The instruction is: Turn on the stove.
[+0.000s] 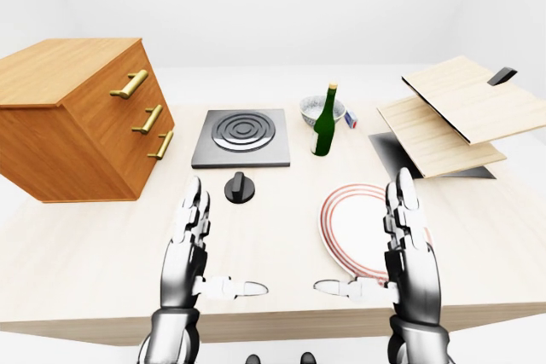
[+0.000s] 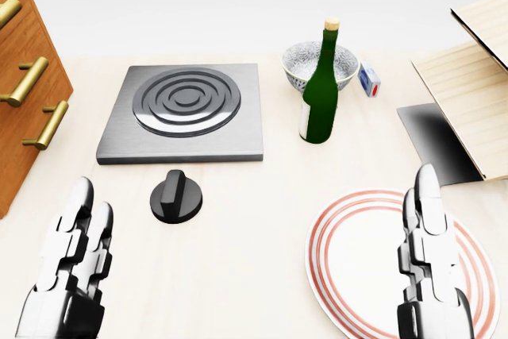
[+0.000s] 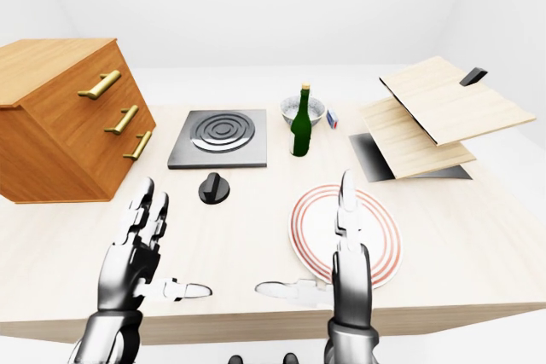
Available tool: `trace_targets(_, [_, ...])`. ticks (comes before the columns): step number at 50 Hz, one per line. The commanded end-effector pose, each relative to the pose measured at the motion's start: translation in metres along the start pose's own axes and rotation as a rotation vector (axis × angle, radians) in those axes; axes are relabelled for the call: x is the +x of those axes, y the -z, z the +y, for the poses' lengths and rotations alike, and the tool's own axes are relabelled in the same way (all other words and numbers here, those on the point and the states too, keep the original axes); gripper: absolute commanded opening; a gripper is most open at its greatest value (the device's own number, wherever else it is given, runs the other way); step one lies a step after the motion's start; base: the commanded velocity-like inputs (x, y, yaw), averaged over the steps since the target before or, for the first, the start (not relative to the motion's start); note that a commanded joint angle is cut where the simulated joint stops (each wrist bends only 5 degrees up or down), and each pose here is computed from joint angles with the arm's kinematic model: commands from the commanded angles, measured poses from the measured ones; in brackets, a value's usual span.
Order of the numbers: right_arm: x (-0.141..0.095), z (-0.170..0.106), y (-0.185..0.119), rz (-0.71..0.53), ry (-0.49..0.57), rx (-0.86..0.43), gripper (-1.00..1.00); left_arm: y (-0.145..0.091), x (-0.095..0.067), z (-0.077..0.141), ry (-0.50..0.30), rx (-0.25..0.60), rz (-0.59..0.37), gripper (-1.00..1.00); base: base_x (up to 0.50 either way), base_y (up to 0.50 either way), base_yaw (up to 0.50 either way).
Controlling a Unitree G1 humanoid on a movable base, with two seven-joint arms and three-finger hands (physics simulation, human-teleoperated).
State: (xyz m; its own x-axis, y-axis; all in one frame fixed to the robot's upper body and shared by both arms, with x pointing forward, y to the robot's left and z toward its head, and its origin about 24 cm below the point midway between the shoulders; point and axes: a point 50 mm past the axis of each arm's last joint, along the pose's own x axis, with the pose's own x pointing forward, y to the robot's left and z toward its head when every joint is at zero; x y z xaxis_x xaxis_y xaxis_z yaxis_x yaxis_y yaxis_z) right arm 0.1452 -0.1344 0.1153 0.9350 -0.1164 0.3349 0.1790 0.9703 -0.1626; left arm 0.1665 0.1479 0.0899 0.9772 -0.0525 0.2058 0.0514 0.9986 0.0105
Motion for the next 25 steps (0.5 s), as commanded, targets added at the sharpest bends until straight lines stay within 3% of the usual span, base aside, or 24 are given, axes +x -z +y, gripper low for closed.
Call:
trace_targets(1, [-0.007, 0.003, -0.005, 0.001, -0.027, 0.019, 1.0, 0.012, 0.025, -0.004, 0.0, 0.017, -0.008, 1.0, 0.0, 0.0, 0.0])
trace_targets(8, [-0.011, 0.004, -0.006, 0.006, -0.055, 0.016, 1.0, 0.025, 0.033, -0.009, 0.007, 0.032, 0.034, 1.0, 0.0, 0.0, 0.0])
trace_targets(13, [-0.017, 0.003, -0.008, 0.012, -0.048, -0.01, 1.0, 0.038, 0.053, -0.009, -0.007, 0.04, 0.06, 1.0, 0.0, 0.0, 0.0])
trace_targets(25, [-0.018, 0.003, -0.009, 0.006, -0.04, -0.017, 1.0, 0.036, 0.052, -0.008, -0.01, 0.038, 0.051, 1.0, 0.0, 0.0, 0.0])
